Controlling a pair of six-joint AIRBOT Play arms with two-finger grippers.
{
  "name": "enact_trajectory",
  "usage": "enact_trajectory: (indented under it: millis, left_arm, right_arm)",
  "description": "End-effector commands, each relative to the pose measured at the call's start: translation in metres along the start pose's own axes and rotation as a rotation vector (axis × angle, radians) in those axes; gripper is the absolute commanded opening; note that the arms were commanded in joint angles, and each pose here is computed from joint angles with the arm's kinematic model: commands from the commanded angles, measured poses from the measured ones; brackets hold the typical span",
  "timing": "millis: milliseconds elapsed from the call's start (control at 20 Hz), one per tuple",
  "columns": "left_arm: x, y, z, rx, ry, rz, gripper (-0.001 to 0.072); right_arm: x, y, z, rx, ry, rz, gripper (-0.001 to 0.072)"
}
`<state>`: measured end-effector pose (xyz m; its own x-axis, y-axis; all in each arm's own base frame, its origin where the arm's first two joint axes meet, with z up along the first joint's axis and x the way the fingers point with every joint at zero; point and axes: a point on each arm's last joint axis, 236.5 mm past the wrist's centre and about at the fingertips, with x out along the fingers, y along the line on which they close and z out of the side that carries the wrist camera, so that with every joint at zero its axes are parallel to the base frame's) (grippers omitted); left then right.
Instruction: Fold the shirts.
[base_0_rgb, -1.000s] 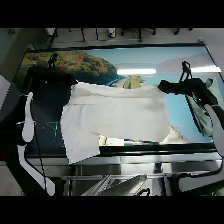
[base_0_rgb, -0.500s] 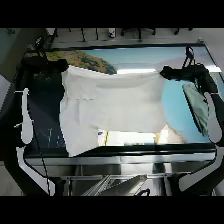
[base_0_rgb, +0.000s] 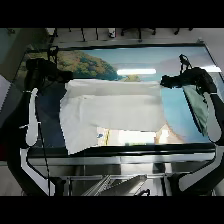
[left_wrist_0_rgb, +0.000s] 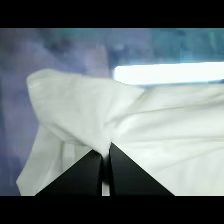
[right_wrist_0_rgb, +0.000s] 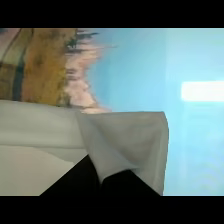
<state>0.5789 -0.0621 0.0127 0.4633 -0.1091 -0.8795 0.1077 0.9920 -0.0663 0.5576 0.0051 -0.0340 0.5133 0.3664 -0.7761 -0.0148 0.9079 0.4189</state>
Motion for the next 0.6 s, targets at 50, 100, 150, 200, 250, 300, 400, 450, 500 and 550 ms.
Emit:
enact_trajectory:
  millis: [50,100,150,200,250,300,400,450,500,550]
  left_arm:
    - [0.036,0.01,-0.048,-0.024,0.187,0.074,0.0021]
    - [0.043,0.012,-0.058,-0.037,0.223,0.079,0.0021]
    - [0.049,0.012,-0.066,-0.042,0.253,0.08,0.0021]
    - [0.052,0.013,-0.071,-0.048,0.273,0.083,0.0021]
    - [0.054,0.013,-0.073,-0.057,0.279,0.086,0.0021]
    - [0.054,0.015,-0.073,-0.068,0.28,0.088,0.0021]
    - [0.052,0.015,-0.078,-0.075,0.299,0.089,0.0021]
    - [0.052,0.014,-0.081,-0.075,0.313,0.09,0.0021]
    - [0.051,0.014,-0.082,-0.075,0.318,0.089,0.0021]
    - [0.051,0.014,-0.082,-0.076,0.316,0.089,0.0021]
  right_arm:
    - [0.025,-0.02,-0.028,0.024,0.081,-0.033,0.0018]
    - [0.032,-0.021,-0.031,0.027,0.086,-0.034,0.0018]
    - [0.037,-0.02,-0.034,0.026,0.092,-0.034,0.0018]
    - [0.042,-0.019,-0.037,0.023,0.102,-0.033,0.0018]
    - [0.045,-0.018,-0.039,0.019,0.107,-0.034,0.0018]
    - [0.046,-0.019,-0.04,0.017,0.109,-0.036,0.0018]
    - [0.045,-0.018,-0.04,0.015,0.11,-0.035,0.0018]
    - [0.044,-0.017,-0.04,0.015,0.112,-0.033,0.0018]
    - [0.043,-0.016,-0.041,0.014,0.116,-0.032,0.0018]
    - [0.042,-0.015,-0.04,0.014,0.116,-0.03,0.0018]
